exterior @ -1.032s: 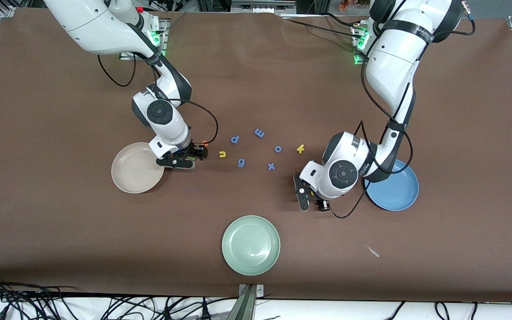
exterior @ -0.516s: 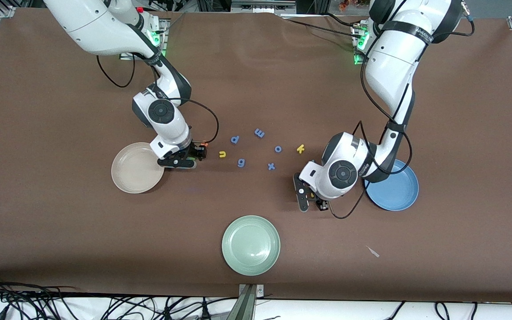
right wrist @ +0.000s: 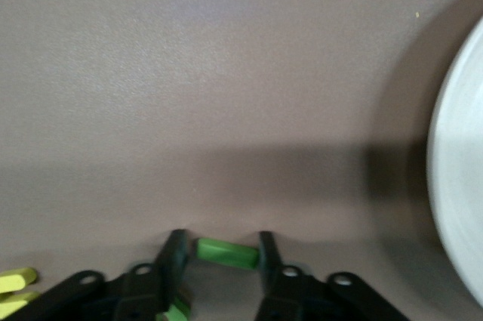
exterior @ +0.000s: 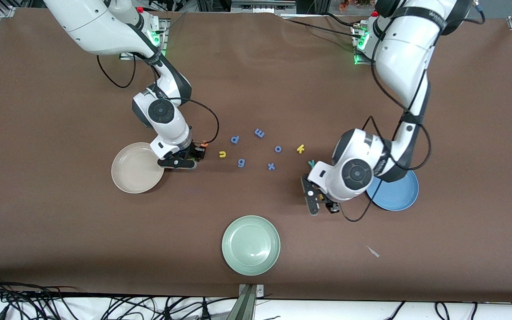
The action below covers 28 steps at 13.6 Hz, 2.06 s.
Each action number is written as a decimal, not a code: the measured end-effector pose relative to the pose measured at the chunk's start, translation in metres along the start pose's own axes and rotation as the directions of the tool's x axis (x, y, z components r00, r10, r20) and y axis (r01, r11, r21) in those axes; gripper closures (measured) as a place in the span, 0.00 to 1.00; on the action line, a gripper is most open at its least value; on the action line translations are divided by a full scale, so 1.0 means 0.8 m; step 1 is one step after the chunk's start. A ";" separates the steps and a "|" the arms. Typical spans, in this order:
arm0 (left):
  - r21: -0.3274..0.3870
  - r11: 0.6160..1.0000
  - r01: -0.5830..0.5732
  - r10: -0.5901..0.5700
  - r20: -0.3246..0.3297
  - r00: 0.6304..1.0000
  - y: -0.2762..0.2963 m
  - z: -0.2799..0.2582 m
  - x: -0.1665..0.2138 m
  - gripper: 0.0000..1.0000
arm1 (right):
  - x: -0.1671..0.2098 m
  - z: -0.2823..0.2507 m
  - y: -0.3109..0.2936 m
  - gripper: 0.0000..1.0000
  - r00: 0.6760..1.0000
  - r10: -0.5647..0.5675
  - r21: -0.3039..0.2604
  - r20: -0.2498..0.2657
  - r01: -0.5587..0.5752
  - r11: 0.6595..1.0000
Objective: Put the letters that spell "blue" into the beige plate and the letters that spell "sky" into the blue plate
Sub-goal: 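Drop the l on the beige plate while the left gripper drops 2 in blue plate, then grasp the green p with the right gripper while the left gripper grasps teal y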
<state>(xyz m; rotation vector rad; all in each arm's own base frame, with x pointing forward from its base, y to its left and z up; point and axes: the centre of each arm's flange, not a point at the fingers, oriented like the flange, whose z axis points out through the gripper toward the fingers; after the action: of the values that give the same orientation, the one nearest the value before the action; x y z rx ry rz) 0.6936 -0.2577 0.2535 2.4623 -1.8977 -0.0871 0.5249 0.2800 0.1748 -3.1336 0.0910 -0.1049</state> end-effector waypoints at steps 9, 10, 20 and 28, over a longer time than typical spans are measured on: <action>-0.128 0.962 0.243 -0.221 0.167 0.961 -0.023 -0.034 -0.149 0.78 | 0.026 -0.035 0.022 0.63 0.999 -0.035 -0.075 0.012 0.036 0.996; -0.128 0.959 0.252 -0.225 0.192 0.955 -0.019 -0.028 -0.159 0.78 | 0.033 -0.048 0.028 0.63 0.998 -0.060 -0.092 0.014 0.061 0.994; -0.057 0.953 0.297 -0.284 0.165 0.944 -0.009 0.051 -0.234 0.72 | 0.080 -0.067 0.132 0.28 0.967 -0.246 -0.120 0.073 0.253 0.960; -0.016 0.886 0.464 -0.459 0.116 0.881 0.020 -0.019 -0.171 0.00 | 0.014 -0.047 0.002 0.18 0.982 0.177 -0.051 0.060 -0.174 0.983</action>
<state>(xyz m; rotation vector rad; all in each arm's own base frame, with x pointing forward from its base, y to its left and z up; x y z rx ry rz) 0.6442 -0.1296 0.2730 2.8751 -1.2725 -0.2759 0.5335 0.2777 0.2131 -3.1525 0.3741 -0.0002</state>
